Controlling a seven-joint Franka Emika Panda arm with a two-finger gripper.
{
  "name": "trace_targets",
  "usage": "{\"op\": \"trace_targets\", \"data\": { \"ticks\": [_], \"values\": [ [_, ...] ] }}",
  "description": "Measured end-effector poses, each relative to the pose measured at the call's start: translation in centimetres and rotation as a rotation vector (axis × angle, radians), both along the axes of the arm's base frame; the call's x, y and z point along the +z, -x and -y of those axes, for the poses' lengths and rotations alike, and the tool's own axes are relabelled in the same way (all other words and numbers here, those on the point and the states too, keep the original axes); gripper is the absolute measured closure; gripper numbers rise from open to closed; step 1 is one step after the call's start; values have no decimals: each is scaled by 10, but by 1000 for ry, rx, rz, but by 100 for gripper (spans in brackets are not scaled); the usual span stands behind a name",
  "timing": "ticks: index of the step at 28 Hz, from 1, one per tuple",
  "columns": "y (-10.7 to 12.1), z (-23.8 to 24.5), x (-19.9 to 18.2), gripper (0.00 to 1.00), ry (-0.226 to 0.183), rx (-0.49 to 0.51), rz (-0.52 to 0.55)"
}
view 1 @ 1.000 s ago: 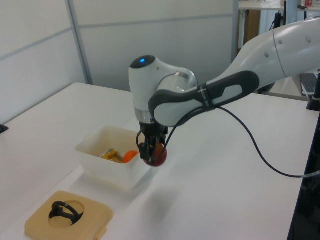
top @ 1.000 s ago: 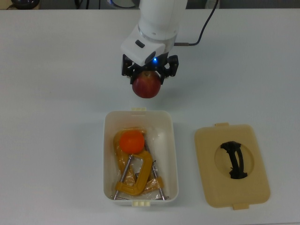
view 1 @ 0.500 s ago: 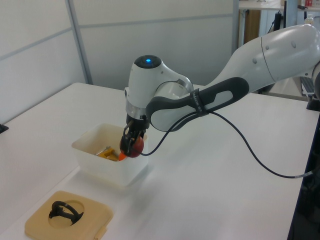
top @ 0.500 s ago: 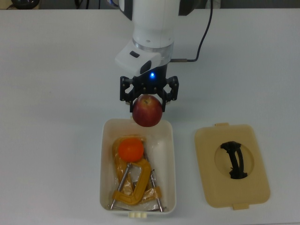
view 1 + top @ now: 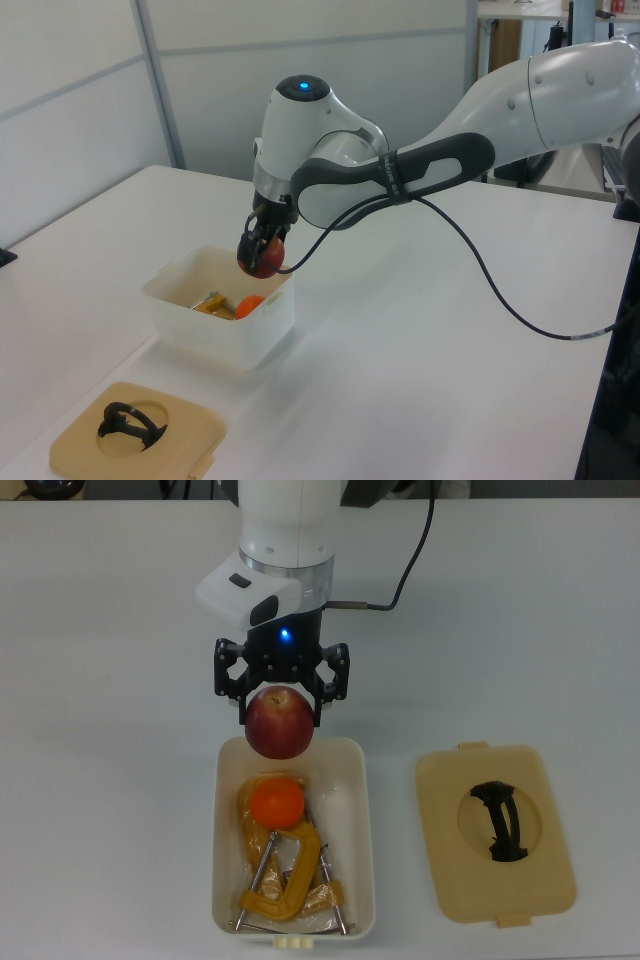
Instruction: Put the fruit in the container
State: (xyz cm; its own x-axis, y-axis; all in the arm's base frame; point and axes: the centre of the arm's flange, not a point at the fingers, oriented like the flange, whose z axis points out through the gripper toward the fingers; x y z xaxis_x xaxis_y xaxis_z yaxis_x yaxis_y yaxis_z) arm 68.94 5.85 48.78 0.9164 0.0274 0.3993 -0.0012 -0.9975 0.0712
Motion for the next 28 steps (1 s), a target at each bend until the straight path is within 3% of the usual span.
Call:
{"op": "trace_targets", "data": {
  "ticks": [7, 9, 10, 17, 23, 28],
  "values": [
    [-9, -4, -20, 11, -15, 12, 18],
    [-11, -4, -25, 7, -18, 10, 19],
    [-12, -4, -26, 0, -21, 6, 20],
    [-11, -3, -11, 0, -32, -41, 14],
    [13, 4, 11, 0, 3, -89, -139],
    [46, 7, 48, 0, 12, -127, -253]
  ]
}}
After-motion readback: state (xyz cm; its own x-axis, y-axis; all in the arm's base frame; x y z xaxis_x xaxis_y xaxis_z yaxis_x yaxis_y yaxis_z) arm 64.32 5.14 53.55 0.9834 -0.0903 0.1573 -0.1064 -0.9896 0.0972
